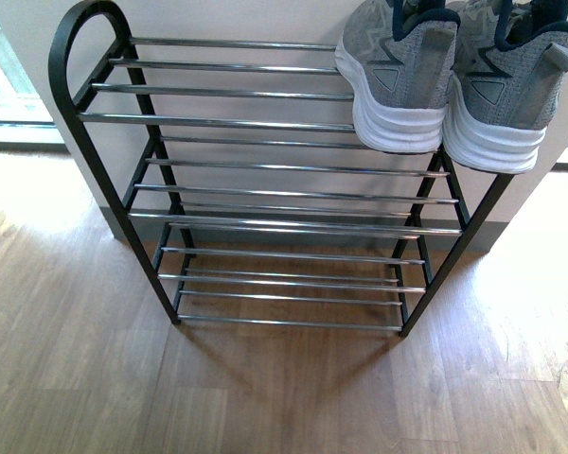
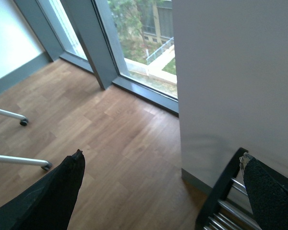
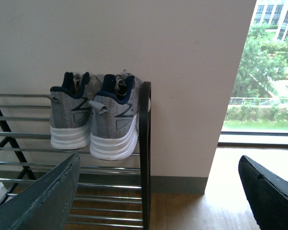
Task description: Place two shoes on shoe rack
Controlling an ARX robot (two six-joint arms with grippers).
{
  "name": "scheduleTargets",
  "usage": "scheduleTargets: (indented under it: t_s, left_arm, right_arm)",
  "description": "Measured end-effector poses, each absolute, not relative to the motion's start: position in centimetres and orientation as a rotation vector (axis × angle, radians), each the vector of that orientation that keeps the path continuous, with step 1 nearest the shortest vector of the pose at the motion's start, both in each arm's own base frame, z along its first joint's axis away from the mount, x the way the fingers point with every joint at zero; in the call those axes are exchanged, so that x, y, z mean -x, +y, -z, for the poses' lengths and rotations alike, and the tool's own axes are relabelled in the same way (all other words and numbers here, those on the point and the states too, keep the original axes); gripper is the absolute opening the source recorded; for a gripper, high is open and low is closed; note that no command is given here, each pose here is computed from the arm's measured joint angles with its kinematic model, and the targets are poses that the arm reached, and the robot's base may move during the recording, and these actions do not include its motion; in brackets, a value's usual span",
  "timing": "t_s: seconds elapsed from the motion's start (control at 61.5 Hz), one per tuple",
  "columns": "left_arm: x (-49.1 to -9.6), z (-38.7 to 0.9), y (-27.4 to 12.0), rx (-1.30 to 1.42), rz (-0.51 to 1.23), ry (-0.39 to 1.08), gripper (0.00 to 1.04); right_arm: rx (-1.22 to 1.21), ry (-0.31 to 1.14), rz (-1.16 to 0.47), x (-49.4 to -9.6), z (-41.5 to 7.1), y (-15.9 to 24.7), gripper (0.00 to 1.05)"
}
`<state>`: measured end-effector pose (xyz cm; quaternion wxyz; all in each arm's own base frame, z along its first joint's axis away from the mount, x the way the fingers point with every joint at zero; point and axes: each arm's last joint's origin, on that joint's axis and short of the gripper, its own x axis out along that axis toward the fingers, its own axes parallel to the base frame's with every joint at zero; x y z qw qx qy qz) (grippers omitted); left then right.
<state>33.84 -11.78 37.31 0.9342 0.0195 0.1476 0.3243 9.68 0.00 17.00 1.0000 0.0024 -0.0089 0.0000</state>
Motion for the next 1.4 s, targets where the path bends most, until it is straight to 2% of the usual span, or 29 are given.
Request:
scheduleTargets:
  t_s: [0.049, 0.114, 0.179, 0.244, 0.309, 0.358, 0.439, 0.521, 0.895, 1.399]
  left_arm:
    - [-33.7, -37.5, -11.7, -0.062, -0.691, 0.294, 0.95]
    - [-33.4, -37.3, -10.9, 0.021, -0.459, 0.243, 0.86]
    - [-31.8, -36.2, -9.5, 0.07, -0.162, 0.098, 0.72]
    - [-29.3, -34.4, -7.8, 0.065, -0.022, -0.02, 0.57]
    - [-27.4, -32.4, -6.4, 0.051, -0.002, -0.057, 0.45]
    - [-25.8, -29.5, -5.3, 0.032, 0.002, -0.035, 0.31]
    - [-24.1, -26.4, -4.3, 0.017, 0.011, 0.006, 0.13]
    - [-22.9, -25.1, -3.6, 0.014, 0.005, 0.009, 0.01]
    - [-17.4, -20.3, -1.3, 0.01, 0.003, 0.007, 0.01]
    - [-13.9, -18.0, -0.1, 0.01, 0.002, 0.006, 0.01]
  right_arm:
    - [-0.005, -0.018, 0.0, -9.7, -17.0, 0.0, 0.96]
    - [-0.005, -0.018, 0.0, -9.7, -17.0, 0.0, 0.96]
    - [-0.005, -0.018, 0.001, -9.7, -17.0, 0.0, 0.96]
    - [-0.005, -0.018, 0.0, -9.7, -17.0, 0.0, 0.96]
    - [-0.005, -0.018, 0.0, -9.7, -17.0, 0.0, 0.96]
    - [-0.005, -0.018, 0.0, -9.7, -17.0, 0.0, 0.96]
    - [-0.005, -0.018, 0.0, -9.7, -17.0, 0.0, 0.96]
    - [-0.005, -0.018, 0.0, -9.7, -17.0, 0.0, 0.96]
    - [-0.005, -0.018, 0.0, -9.7, -17.0, 0.0, 0.96]
    - [-0.005, -0.018, 0.0, -9.7, -17.0, 0.0, 0.96]
